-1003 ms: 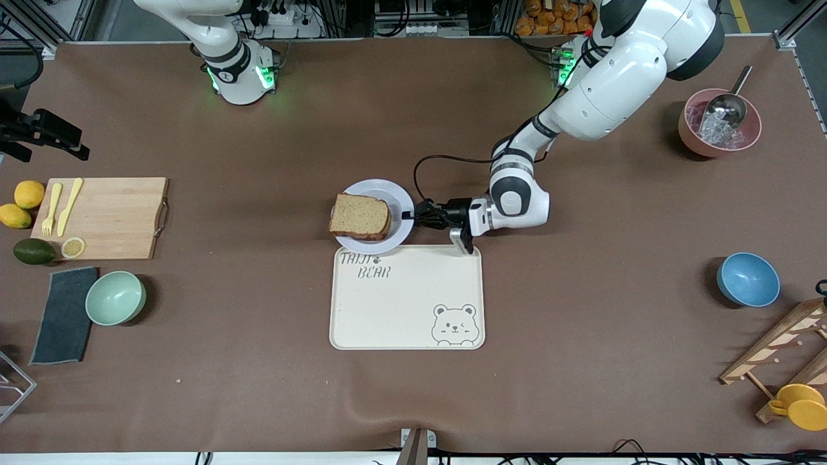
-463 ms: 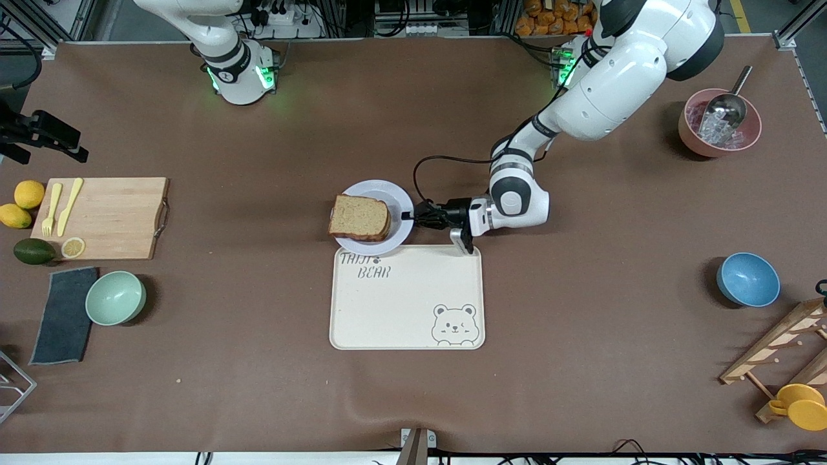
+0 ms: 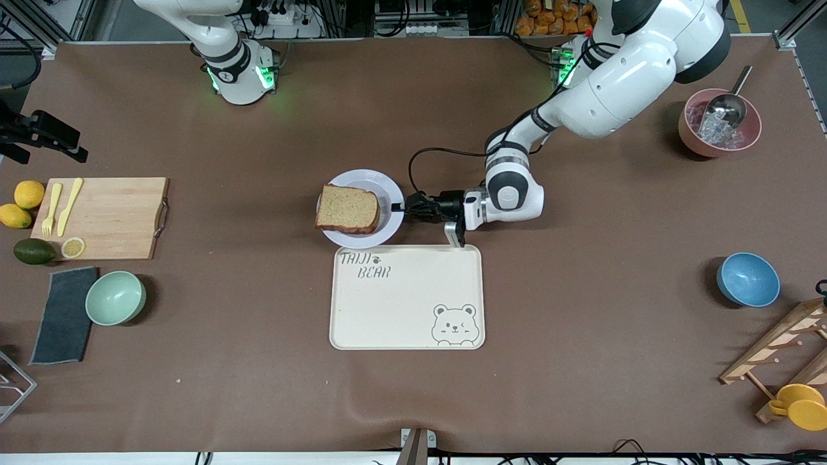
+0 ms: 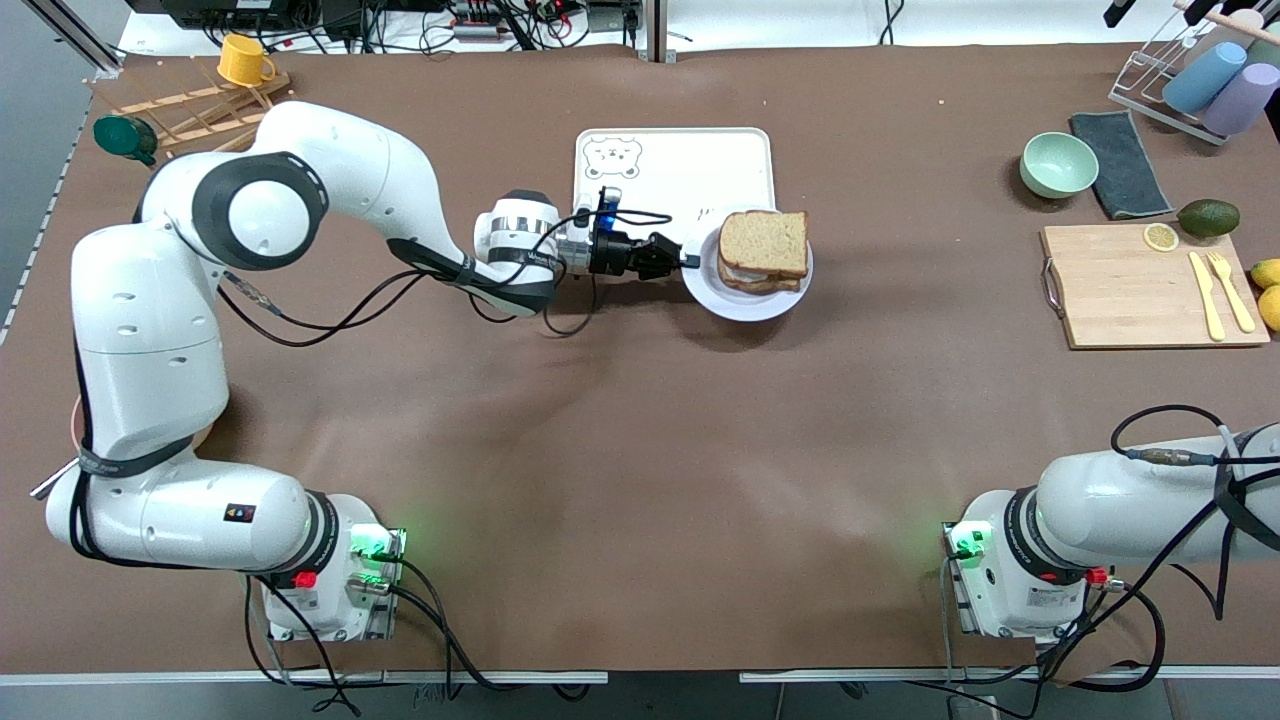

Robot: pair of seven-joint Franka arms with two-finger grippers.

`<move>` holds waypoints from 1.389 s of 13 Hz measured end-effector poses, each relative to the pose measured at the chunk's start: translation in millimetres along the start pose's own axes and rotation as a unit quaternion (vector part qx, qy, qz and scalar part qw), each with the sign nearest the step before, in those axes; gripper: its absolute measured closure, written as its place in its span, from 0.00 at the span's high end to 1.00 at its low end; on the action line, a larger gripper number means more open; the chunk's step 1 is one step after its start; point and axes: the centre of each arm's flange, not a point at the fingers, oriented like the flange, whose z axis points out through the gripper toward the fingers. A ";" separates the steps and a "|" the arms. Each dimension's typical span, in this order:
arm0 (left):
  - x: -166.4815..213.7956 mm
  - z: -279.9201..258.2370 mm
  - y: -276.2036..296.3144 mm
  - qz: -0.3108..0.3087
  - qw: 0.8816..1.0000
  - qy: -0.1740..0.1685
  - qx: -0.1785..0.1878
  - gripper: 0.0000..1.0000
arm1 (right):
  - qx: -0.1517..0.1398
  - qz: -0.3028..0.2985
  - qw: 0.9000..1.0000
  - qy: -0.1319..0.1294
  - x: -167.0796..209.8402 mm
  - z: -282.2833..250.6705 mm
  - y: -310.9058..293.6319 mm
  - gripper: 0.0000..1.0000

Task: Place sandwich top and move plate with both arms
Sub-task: 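Slide the plate with the left gripper onto the white tray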

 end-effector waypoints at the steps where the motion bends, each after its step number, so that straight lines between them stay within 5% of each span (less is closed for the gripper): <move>1: 5.1 -4.7 2.9 0.001 1.000 0.006 -0.002 0.04 | 0.000 0.000 1.000 0.000 0.0 0.0 0.0 1.00; 11: 77.3 -77.6 34.3 0.017 0.996 0.084 -0.017 0.04 | 0.000 0.000 1.000 0.000 0.0 0.1 -0.1 1.00; 18: 128.2 -134.8 27.8 0.015 0.996 0.088 0.014 0.04 | 0.000 0.000 1.000 0.000 0.0 0.1 -0.5 1.00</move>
